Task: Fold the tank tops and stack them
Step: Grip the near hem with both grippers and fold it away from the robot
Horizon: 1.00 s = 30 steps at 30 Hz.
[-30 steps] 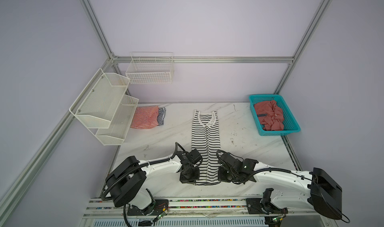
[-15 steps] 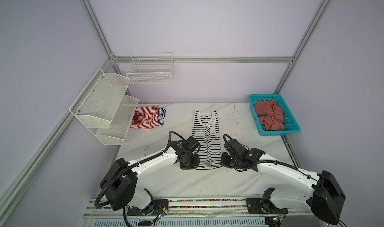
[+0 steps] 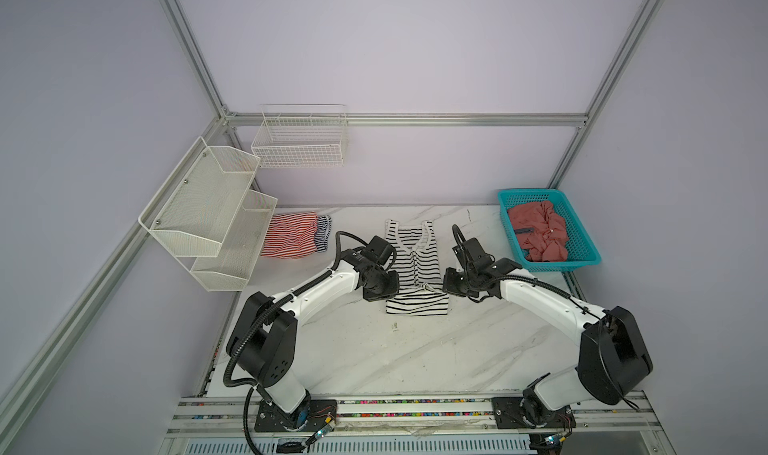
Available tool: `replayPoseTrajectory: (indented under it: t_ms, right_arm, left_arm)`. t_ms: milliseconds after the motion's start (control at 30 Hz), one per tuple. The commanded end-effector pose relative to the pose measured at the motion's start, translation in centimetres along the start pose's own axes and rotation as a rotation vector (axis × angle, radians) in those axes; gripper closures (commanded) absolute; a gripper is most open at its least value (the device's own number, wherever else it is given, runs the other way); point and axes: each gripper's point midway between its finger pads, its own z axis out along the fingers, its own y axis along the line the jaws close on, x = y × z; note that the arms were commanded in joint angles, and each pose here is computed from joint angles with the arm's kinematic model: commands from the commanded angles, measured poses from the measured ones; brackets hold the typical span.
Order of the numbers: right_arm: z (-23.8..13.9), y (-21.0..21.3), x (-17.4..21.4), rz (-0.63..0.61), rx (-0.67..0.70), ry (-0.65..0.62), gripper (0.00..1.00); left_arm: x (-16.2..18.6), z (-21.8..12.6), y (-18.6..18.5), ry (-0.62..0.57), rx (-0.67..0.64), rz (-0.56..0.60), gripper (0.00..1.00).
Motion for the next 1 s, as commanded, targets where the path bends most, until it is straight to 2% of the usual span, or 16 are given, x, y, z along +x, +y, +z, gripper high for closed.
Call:
replayPoseTrajectory:
  t_ms: [0,400,967]
  right_arm:
    - [0.3,0.7,-2.2,-0.067,-0.031,-0.005,1.00]
    - [4.4,0.8,-7.1,-0.084,-0.074,0.016,1.00]
    - [9.9,-0.1,-9.1,-0.048,-0.115,0.071,1.00]
  left_arm:
    - [-4.0,-2.2,-2.5,-0.090,0.075,0.051,1.00]
    - [-9.3,-1.0,-1.2,-0.136,0.064,0.005,1.00]
    - [-13.6,2.9,0.5,-0.105,0.067,-0.028,1.00]
